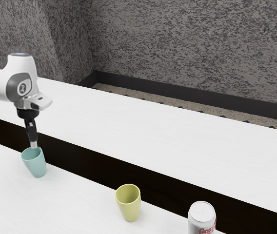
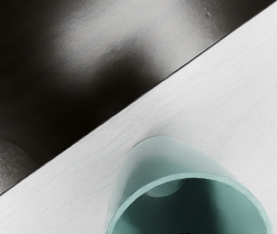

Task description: Place the left cup onto the right cup

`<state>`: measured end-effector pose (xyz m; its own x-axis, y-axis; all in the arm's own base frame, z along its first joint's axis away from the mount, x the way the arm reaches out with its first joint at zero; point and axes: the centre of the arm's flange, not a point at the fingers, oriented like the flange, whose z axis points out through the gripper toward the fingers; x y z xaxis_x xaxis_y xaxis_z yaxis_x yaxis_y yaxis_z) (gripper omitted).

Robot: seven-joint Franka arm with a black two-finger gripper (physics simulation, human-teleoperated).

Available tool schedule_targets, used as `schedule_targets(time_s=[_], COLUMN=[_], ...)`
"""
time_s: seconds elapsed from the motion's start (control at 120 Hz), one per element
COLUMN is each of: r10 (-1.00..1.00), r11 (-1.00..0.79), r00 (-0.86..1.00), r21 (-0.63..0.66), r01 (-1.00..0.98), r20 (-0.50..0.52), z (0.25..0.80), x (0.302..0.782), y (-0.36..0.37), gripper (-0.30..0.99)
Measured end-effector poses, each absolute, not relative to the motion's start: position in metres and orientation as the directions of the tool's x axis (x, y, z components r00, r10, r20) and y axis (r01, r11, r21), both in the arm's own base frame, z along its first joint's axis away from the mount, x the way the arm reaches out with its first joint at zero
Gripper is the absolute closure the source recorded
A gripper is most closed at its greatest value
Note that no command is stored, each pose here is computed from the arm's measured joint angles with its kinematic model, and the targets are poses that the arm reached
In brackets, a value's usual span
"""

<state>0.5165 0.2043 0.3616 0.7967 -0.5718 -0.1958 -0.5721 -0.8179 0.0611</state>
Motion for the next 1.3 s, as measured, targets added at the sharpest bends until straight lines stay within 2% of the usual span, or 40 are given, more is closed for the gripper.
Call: schedule_targets(time_s=[0.433,0.492,0.65,0.775,0.967,1.3], r10=[-0.553,-0.556,-0.555,-0.566,-0.573,-0.562], r11=[-0.832,-0.83,-0.83,-0.822,-0.817,-0.825], r00=[0.803,0.8,0.802,0.799,0.797,0.807], r21=[0.088,0.095,0.086,0.068,0.063,0.048], r01=[-0.548,-0.55,-0.551,-0.565,-0.573,-0.564], r20=[-0.221,-0.226,-0.219,-0.206,-0.192,-0.183], z=[0.335,0.326,0.317,0.318,0.317,0.322], x=[0.505,0.506,0.508,0.513,0.517,0.518], y=[0.227,0.226,0.23,0.226,0.216,0.215], gripper=[0.01,0.1,0.47,0.63,0.74,0.78])
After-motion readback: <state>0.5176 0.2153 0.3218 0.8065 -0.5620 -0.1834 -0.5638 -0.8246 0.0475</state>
